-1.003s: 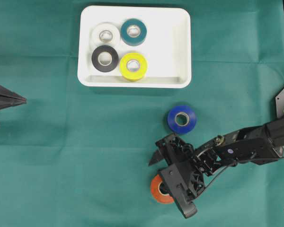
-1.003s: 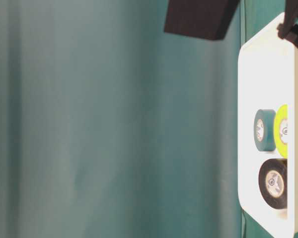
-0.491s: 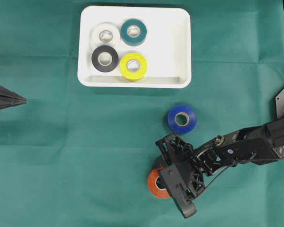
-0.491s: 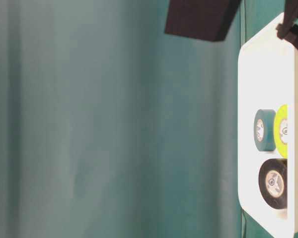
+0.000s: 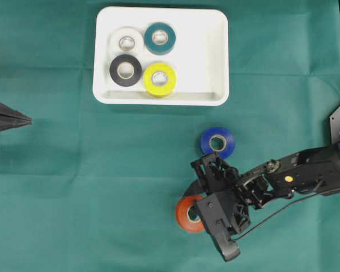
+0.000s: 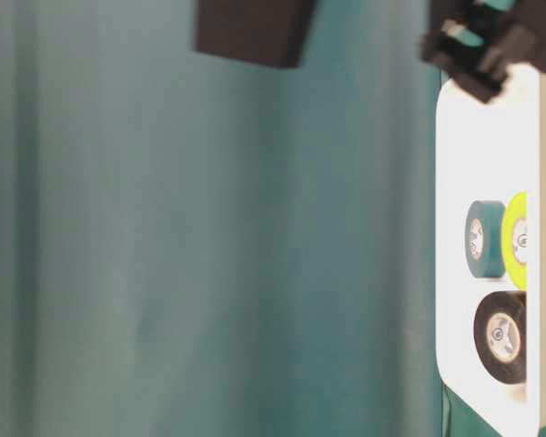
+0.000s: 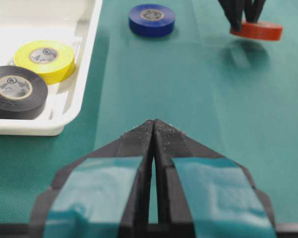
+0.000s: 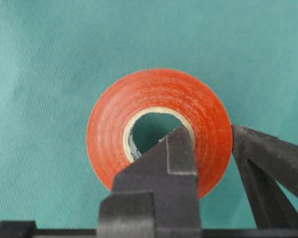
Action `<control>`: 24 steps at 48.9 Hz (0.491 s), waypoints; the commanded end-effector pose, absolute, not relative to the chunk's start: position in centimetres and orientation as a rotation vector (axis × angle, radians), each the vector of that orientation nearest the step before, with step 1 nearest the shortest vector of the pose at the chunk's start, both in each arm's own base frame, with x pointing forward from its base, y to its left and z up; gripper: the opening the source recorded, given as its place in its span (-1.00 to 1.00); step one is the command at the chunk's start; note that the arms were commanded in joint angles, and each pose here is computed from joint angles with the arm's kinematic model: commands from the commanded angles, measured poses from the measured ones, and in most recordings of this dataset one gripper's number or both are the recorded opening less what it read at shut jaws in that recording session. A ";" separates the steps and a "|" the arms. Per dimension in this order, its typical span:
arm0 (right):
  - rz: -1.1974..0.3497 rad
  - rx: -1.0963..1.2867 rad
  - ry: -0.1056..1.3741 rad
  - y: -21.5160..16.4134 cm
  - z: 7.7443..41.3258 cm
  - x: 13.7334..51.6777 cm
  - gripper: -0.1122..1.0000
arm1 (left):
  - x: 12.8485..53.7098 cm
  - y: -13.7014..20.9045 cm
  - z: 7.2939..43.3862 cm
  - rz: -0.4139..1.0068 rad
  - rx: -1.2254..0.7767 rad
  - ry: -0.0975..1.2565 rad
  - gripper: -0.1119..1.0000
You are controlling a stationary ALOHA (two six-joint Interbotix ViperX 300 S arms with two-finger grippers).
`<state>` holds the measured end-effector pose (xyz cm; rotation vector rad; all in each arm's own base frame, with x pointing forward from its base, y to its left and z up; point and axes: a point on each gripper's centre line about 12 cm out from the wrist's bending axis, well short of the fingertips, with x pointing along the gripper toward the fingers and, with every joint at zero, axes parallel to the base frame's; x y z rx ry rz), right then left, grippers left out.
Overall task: Put the tape into the white case with the right arm.
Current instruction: 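Lower and close the right gripper on the orange-red roll, then lift the orange-red tape and carry it into the tray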
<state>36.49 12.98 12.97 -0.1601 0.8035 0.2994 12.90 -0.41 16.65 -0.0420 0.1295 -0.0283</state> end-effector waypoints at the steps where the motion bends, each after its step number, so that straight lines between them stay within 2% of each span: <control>1: 0.295 -0.151 0.747 13.3 15.7 36.9 -0.77 | 13.0 -0.4 17.0 -0.030 -0.040 0.123 -0.79; 17: 0.277 -0.152 0.750 12.8 16.0 37.1 -0.77 | 13.0 -0.4 17.0 -0.029 -0.039 0.122 -0.79; 24: 0.236 -0.139 0.753 11.3 16.1 37.6 -0.77 | 13.0 -0.4 17.0 -0.030 -0.039 0.122 -0.79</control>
